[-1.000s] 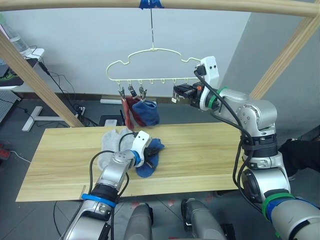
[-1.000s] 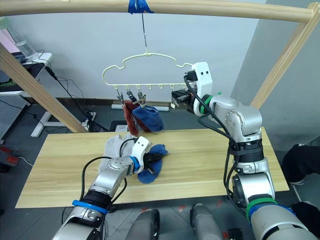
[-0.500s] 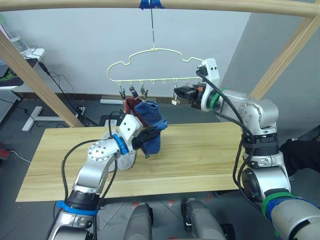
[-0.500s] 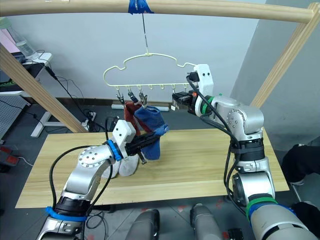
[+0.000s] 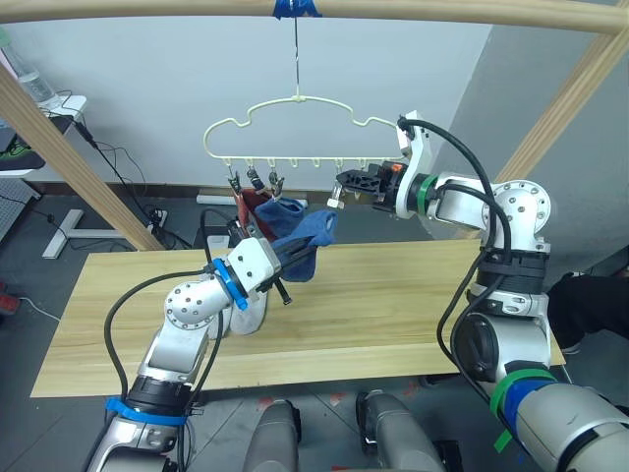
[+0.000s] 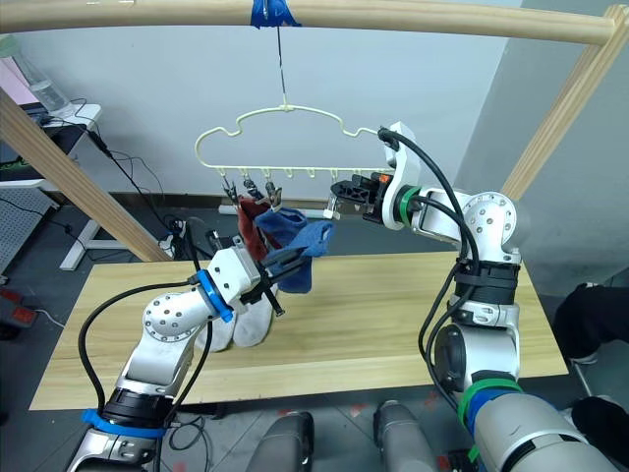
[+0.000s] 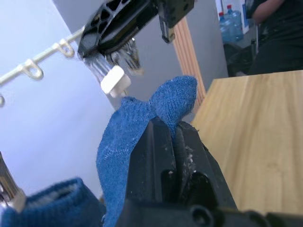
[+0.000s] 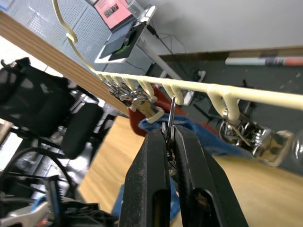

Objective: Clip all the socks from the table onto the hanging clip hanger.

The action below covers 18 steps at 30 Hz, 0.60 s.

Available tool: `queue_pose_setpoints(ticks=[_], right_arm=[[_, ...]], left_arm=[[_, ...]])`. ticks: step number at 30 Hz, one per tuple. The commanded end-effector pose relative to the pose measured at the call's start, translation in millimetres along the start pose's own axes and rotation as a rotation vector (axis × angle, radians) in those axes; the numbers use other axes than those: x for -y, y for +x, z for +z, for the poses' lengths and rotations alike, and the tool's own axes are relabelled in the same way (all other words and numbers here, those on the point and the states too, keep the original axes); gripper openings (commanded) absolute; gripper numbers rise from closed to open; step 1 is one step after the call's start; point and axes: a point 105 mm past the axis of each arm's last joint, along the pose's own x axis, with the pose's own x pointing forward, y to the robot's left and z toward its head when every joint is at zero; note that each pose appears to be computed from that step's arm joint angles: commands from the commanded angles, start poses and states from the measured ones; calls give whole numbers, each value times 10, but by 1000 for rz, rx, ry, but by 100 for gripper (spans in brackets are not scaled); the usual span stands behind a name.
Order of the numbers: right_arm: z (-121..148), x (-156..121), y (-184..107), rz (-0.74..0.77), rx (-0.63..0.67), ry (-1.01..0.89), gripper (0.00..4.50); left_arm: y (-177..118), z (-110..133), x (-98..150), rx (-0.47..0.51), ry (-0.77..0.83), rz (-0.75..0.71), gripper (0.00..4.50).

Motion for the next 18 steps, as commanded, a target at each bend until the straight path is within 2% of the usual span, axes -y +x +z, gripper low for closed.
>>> queue_pose_setpoints(ticks=[1, 10, 18], right_arm=[[103, -146, -40, 46, 27, -13, 0], [88, -155, -35, 47, 20, 20, 0], [150, -45, -54, -2, 40, 32, 0]], left_arm=[[24, 90, -50, 44, 48, 25, 2], [64, 151, -101, 85, 89, 49, 2], [10, 185, -35, 99, 91, 23, 2]])
